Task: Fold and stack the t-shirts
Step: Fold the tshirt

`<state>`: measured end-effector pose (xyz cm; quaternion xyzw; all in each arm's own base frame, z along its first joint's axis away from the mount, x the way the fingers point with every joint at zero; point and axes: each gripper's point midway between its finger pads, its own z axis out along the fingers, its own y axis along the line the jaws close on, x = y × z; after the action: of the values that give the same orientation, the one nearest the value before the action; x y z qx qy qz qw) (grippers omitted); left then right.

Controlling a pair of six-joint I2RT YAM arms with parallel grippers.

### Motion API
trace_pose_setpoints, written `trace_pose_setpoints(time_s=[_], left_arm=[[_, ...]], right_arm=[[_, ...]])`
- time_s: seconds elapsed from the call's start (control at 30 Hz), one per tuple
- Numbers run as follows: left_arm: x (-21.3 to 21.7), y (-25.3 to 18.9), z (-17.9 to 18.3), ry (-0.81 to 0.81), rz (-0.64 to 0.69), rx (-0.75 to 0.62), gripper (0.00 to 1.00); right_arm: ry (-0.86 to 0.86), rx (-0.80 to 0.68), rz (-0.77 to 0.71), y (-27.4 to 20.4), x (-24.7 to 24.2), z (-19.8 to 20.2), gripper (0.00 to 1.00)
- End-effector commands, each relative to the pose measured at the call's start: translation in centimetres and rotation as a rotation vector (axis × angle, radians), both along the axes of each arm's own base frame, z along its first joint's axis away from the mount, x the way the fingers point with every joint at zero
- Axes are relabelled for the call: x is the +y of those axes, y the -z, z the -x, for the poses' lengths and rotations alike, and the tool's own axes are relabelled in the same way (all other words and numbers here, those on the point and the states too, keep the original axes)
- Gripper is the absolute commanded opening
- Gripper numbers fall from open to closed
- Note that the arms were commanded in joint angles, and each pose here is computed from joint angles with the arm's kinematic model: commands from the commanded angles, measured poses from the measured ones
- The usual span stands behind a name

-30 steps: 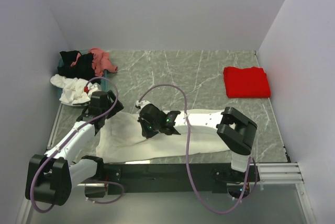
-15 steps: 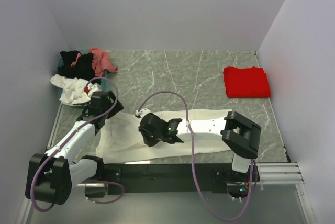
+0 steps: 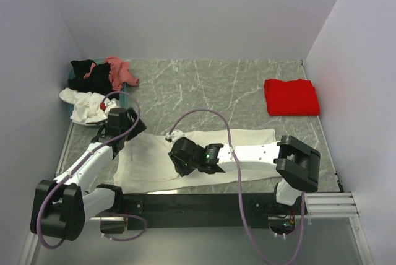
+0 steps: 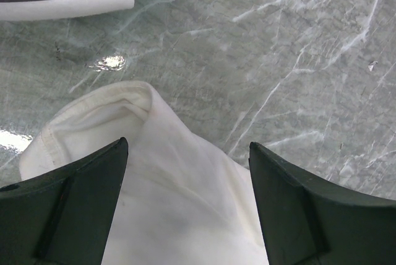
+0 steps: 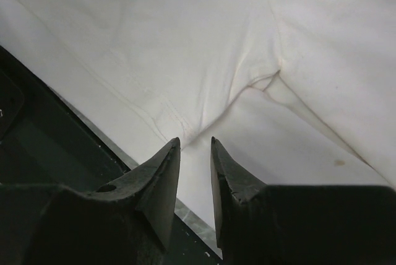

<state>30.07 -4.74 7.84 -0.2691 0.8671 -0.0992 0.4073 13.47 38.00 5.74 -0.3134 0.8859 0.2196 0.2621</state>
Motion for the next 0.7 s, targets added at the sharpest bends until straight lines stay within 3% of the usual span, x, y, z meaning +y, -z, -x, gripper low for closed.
trace_pose_setpoints(time_s=[0.0, 0.23, 0.53, 0.67], left_arm=[[0.2, -0.2, -0.4, 0.008, -0.015, -0.019, 0.85], [0.4, 0.2, -0.5, 0.001, -0.019, -0.005, 0.85], [0.2, 1.4, -1.0, 0.013, 0.005, 0.023, 0.82], [0.1, 2.2, -1.1, 0.025, 0.018, 0.049, 0.68]], right_arm=[[0.014, -0.054, -0.07, -3.0, 0.6, -0.5, 0.34], [-0.01, -0.074, -0.15, -5.2, 3.3, -0.8, 0.34], [-0.042, 0.004, -0.152, -1.7, 4.9, 0.2, 0.34], [-0.017, 0.017, -0.11, 0.1, 3.5, 0.5, 0.34]])
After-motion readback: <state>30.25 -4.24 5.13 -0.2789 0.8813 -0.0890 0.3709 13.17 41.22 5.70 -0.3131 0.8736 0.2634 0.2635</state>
